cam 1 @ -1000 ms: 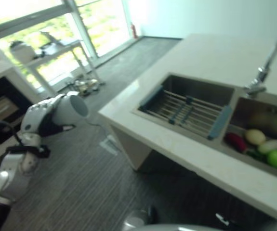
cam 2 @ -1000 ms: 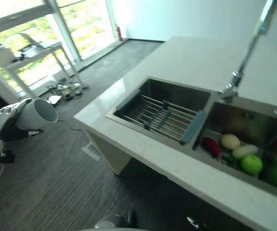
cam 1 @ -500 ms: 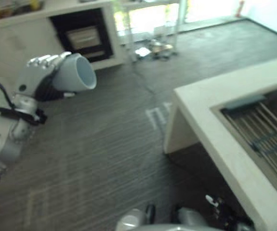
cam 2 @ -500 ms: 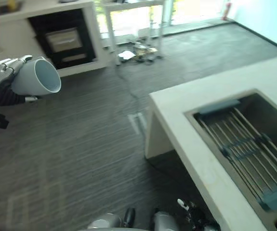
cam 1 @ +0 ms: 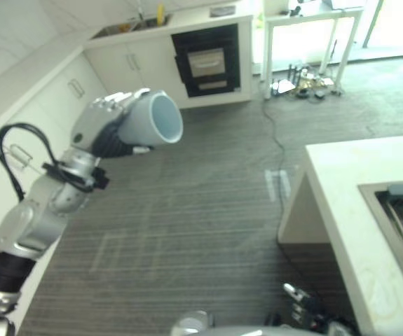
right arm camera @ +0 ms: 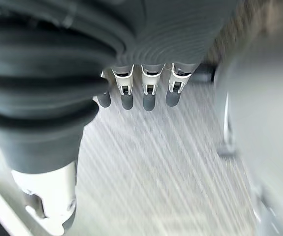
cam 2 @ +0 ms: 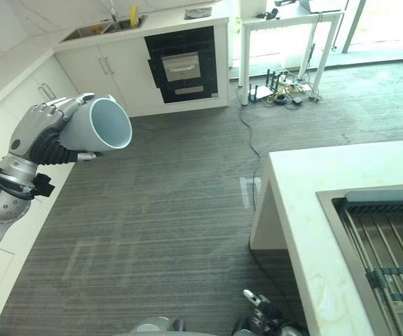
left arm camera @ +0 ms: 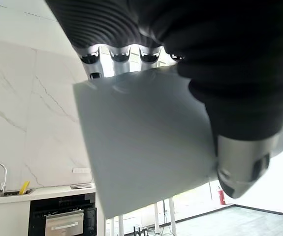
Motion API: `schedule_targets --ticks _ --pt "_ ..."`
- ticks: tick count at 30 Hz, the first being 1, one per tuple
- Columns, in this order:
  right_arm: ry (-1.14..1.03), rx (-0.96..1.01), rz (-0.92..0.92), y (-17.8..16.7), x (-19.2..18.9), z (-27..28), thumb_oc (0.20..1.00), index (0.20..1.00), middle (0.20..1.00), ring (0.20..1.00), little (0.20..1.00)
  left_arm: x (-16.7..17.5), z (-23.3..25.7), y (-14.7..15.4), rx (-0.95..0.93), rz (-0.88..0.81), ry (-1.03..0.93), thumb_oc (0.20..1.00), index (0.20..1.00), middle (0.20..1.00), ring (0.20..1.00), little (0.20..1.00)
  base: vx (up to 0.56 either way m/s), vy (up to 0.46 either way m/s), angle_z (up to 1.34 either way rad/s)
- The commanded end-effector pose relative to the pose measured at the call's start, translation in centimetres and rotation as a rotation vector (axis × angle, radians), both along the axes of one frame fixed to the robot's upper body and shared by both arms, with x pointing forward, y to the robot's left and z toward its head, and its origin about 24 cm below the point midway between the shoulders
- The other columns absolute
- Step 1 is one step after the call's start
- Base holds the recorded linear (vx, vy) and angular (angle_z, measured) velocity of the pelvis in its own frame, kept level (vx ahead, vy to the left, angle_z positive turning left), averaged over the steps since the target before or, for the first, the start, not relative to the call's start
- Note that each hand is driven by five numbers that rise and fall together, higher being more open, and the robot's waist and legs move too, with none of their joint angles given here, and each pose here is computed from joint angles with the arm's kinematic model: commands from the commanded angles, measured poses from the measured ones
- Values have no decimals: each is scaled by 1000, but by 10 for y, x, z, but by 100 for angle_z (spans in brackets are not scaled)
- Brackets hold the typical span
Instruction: Place the dishes in the dishwasher.
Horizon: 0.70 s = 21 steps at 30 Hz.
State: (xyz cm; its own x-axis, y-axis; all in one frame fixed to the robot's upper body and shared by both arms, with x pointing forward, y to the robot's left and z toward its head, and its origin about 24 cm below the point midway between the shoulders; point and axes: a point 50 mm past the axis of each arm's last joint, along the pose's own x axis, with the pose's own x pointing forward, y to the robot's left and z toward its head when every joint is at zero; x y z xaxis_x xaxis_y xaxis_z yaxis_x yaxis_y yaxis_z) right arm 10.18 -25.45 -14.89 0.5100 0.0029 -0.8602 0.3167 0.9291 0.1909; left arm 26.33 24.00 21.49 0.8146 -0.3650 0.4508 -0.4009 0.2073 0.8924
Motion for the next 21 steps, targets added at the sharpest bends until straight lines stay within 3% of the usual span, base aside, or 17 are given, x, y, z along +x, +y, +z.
schedule_targets --ticks 1,11,21 --pt "6 -23 -5 -8 -2 2 1000 1000 1000 1000 1000 4 19 7 -3 63 -64 200 200 200 200 200 -27 428 49" --pt "36 22 6 12 -11 -6 1000 1000 1000 1000 1000 8 23 3 93 73 -12 200 200 200 200 200 -13 258 31" --pt "-27 54 58 23 3 -4 1000 1000 1000 1000 1000 8 37 7 133 22 -15 200 200 200 200 200 -23 -7 6"
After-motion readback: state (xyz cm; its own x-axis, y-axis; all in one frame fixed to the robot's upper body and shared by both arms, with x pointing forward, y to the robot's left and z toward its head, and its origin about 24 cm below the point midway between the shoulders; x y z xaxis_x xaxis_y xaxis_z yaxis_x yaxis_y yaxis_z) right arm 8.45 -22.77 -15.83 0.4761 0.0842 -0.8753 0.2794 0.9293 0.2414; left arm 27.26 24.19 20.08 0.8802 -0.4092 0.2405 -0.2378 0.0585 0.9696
